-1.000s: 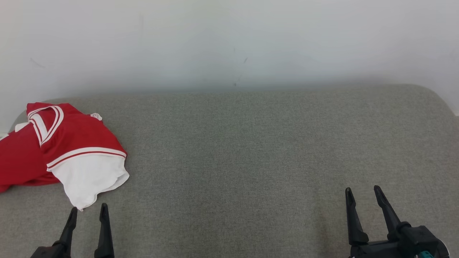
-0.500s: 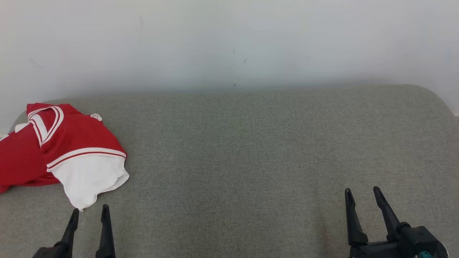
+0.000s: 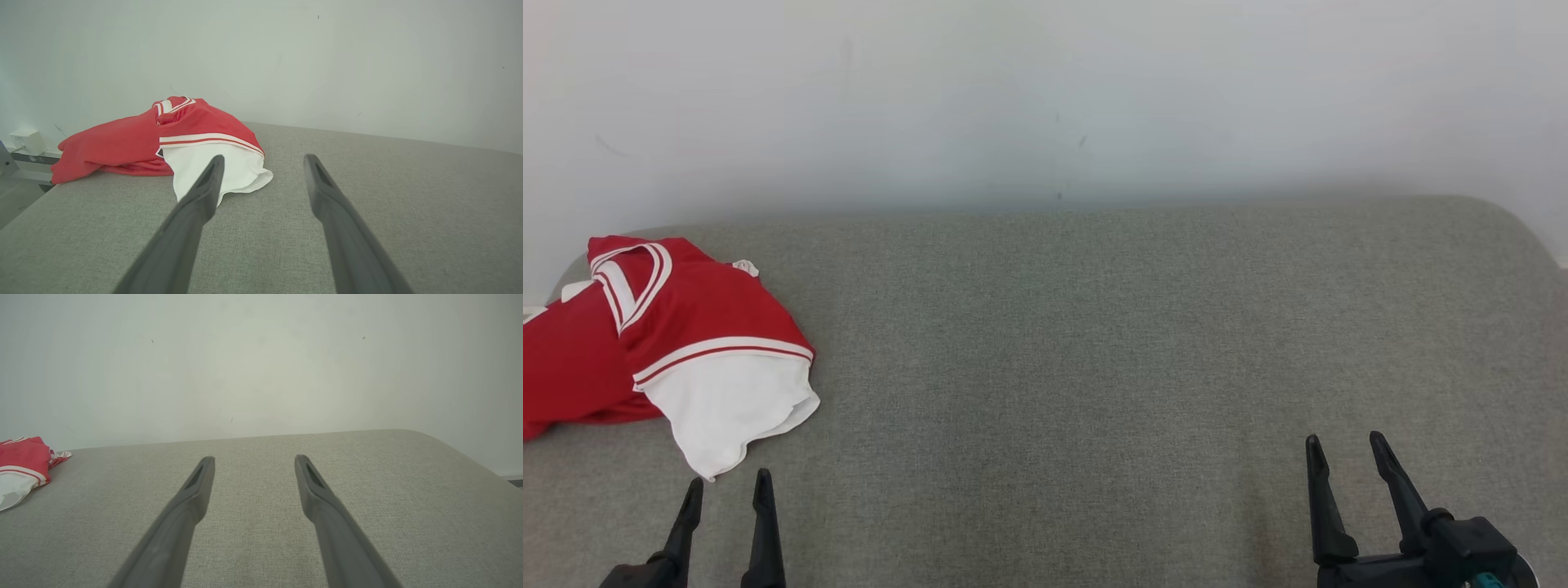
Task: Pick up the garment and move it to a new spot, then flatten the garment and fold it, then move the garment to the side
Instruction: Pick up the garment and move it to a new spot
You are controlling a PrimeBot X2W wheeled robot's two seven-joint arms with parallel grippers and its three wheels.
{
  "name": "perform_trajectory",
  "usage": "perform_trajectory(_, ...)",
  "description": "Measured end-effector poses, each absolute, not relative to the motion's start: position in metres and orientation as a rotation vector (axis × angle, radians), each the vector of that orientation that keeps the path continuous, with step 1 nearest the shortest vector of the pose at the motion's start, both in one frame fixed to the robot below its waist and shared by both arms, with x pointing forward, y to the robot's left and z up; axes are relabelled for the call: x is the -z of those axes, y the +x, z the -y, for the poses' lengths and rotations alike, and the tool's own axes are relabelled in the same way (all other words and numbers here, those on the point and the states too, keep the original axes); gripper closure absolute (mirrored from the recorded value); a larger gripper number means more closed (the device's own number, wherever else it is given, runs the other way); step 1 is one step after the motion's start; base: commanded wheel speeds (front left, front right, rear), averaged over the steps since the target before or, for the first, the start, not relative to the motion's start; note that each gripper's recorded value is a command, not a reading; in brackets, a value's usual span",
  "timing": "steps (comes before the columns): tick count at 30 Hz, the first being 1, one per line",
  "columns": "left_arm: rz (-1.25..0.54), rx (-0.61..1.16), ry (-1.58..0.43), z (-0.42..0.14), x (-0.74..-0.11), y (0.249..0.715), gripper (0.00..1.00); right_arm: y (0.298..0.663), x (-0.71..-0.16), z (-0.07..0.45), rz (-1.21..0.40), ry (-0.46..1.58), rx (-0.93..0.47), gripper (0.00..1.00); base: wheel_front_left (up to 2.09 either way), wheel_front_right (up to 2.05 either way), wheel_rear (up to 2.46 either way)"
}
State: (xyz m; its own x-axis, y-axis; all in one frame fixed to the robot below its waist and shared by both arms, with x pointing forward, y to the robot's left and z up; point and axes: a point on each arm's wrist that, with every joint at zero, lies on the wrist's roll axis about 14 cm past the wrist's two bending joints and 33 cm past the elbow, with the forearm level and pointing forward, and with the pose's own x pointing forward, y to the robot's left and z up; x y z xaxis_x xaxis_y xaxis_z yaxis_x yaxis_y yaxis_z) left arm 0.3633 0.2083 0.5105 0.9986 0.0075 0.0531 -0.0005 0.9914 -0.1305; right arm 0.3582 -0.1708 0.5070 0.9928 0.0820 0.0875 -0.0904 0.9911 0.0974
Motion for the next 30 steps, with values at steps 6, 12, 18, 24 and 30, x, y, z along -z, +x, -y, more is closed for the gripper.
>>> perform_trajectory(6,0.051,-0.014,-0.131,-0.211,-0.51,0.361,0.0,0.36,-0.507,0.168,0.08,0.104,-0.094,0.0,0.0,0.0,0.0)
perform_trajectory(12,0.048,-0.042,-0.124,-0.221,-0.508,0.355,0.0,0.364,-0.505,0.156,0.072,0.114,-0.129,0.0,0.0,0.0,0.0)
perform_trajectory(18,0.044,-0.106,-0.119,-0.242,-0.506,0.344,0.0,0.371,-0.501,0.14,0.057,0.121,-0.177,0.0,0.0,0.0,0.0)
perform_trajectory(24,0.044,-0.174,-0.11,-0.263,-0.506,0.329,0.0,0.379,-0.498,0.119,0.042,0.127,-0.239,0.0,0.0,0.0,0.0)
perform_trajectory(30,0.045,-0.254,-0.106,-0.286,-0.504,0.309,0.0,0.386,-0.495,0.091,0.028,0.133,-0.317,0.0,0.0,0.0,0.0)
